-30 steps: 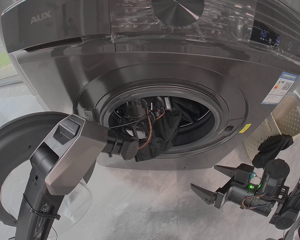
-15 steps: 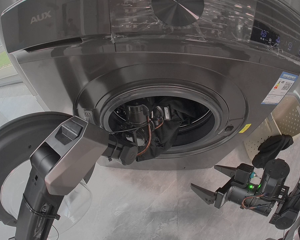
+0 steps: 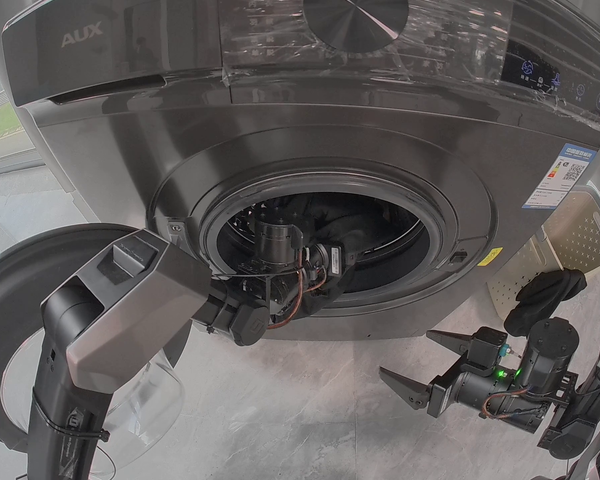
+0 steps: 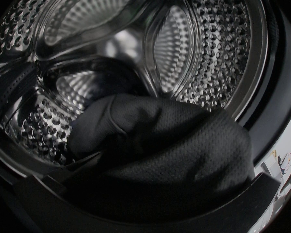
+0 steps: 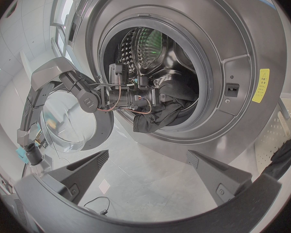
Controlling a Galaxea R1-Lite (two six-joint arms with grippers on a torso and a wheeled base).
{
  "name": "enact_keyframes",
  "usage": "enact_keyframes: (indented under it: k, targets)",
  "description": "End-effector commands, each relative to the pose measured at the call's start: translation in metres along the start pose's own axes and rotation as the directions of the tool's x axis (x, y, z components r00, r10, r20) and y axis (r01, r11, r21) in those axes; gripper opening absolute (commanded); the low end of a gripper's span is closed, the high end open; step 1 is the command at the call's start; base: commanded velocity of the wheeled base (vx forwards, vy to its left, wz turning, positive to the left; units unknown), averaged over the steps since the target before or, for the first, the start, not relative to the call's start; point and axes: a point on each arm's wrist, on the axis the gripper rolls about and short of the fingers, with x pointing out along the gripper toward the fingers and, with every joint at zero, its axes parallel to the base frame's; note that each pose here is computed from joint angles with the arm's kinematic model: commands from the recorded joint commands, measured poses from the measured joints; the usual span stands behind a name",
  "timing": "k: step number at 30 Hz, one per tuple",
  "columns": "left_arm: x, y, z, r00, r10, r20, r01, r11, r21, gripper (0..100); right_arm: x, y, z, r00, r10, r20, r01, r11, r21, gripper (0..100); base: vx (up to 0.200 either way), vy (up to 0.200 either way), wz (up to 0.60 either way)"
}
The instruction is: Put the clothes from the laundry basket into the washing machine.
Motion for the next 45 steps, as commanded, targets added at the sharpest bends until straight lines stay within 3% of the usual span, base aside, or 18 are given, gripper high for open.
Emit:
enact_keyframes:
  k: [1, 4, 5, 8, 9, 10, 11, 13, 17, 19, 25, 27, 28, 31, 37, 38, 41, 45]
  targets:
    - [0.005, 0.003, -0.023, 0.998, 0.010, -0.068, -0.010, 1.000, 0.011, 100, 0.000, 0.001, 0.000, 1.000, 0.004, 0.000, -0.004, 1.000, -0.001, 100, 0.000, 0.000, 0.00]
    - [0.007, 0.005, -0.027, 0.997, 0.015, -0.075, -0.013, 1.000, 0.022, 100, 0.001, 0.001, 0.000, 1.000, 0.005, 0.002, -0.005, 1.000, -0.001, 100, 0.000, 0.000, 0.00]
    - [0.008, 0.005, -0.025, 0.998, 0.015, -0.067, -0.013, 1.000, 0.022, 0, 0.001, 0.001, 0.000, 1.000, 0.005, 0.002, -0.005, 1.000, -0.001, 100, 0.000, 0.000, 0.00]
    - [0.013, 0.004, -0.017, 1.000, 0.009, -0.016, -0.009, 1.000, 0.015, 0, 0.001, 0.001, 0.000, 1.000, 0.005, 0.000, -0.005, 1.000, -0.001, 100, 0.000, 0.000, 0.00]
    - [0.019, 0.002, -0.007, 0.999, 0.009, 0.051, -0.009, 1.000, 0.006, 0, 0.001, 0.001, 0.000, 1.000, 0.005, 0.002, -0.005, 1.000, -0.001, 100, 0.000, 0.000, 0.00]
    - [0.020, 0.002, -0.005, 0.998, 0.009, 0.063, -0.009, 1.000, 0.005, 0, 0.001, 0.001, 0.000, 1.000, 0.005, 0.002, -0.005, 1.000, -0.001, 100, 0.000, 0.000, 0.00]
    - [0.026, 0.000, 0.007, 0.991, 0.004, 0.134, -0.003, 1.000, -0.003, 0, 0.001, 0.001, 0.000, 1.000, 0.005, 0.000, -0.005, 1.000, -0.001, 100, 0.000, 0.000, 0.00]
    - [0.033, -0.001, 0.020, 0.979, 0.011, 0.205, -0.009, 1.000, -0.015, 0, 0.001, 0.002, 0.000, 1.000, 0.007, 0.000, -0.007, 1.000, -0.001, 100, 0.000, 0.000, 0.00]
    - [0.044, 0.000, 0.035, 0.952, 0.042, 0.303, -0.033, 0.999, -0.037, 0, 0.001, 0.002, 0.000, 1.000, 0.007, 0.000, -0.007, 1.000, -0.001, 100, 0.000, 0.000, 0.00]
    - [0.048, -0.001, 0.039, 0.942, 0.051, 0.333, -0.037, 0.998, -0.048, 0, 0.001, 0.002, 0.000, 1.000, 0.007, -0.001, -0.007, 1.000, -0.001, 100, 0.000, 0.000, 0.00]
    - [0.052, 0.003, 0.031, 0.942, 0.068, 0.329, -0.054, 0.997, -0.054, 0, 0.001, 0.001, 0.000, 1.000, 0.002, 0.000, -0.002, 1.000, 0.000, 100, 0.000, 0.000, 0.00]
    - [0.050, 0.001, 0.032, 0.945, 0.068, 0.320, -0.054, 0.997, -0.053, 0, 0.001, 0.000, 0.000, 1.000, 0.001, 0.001, -0.001, 1.000, 0.000, 100, 0.000, 0.000, 0.00]
    - [0.045, 0.000, 0.033, 0.952, 0.066, 0.298, -0.054, 0.997, -0.049, 100, 0.001, 0.000, 0.000, 1.000, -0.001, -0.001, 0.001, 1.000, 0.000, 100, 0.000, 0.000, 0.00]
    - [0.037, -0.003, 0.036, 0.958, 0.064, 0.279, -0.053, 0.998, -0.046, 100, 0.001, -0.001, 0.000, 1.000, -0.002, -0.001, 0.002, 1.000, 0.001, 100, 0.000, 0.000, 0.00]
    - [-0.011, -0.005, 0.043, 0.994, 0.035, 0.107, -0.034, 0.999, -0.010, 100, 0.001, 0.001, 0.000, 1.000, 0.004, -0.001, -0.004, 1.000, -0.001, 100, 0.000, 0.000, 0.00]
    - [-0.011, -0.005, 0.043, 0.994, 0.035, 0.107, -0.034, 0.999, -0.010, 100, 0.001, 0.001, 0.000, 1.000, 0.004, -0.001, -0.004, 1.000, -0.001, 100, 0.000, 0.000, 0.00]
    - [-0.043, -0.011, 0.032, 0.999, 0.004, -0.034, -0.004, 1.000, 0.018, 100, 0.001, 0.001, 0.000, 1.000, 0.005, -0.001, -0.005, 1.000, -0.001, 100, 0.000, 0.000, 0.00]
    - [-0.062, -0.019, 0.019, 0.994, -0.016, -0.111, 0.021, 0.999, 0.044, 100, 0.002, 0.001, -0.002, 1.000, 0.004, -0.011, -0.004, 1.000, -0.001, 100, 0.000, 0.000, 0.00]
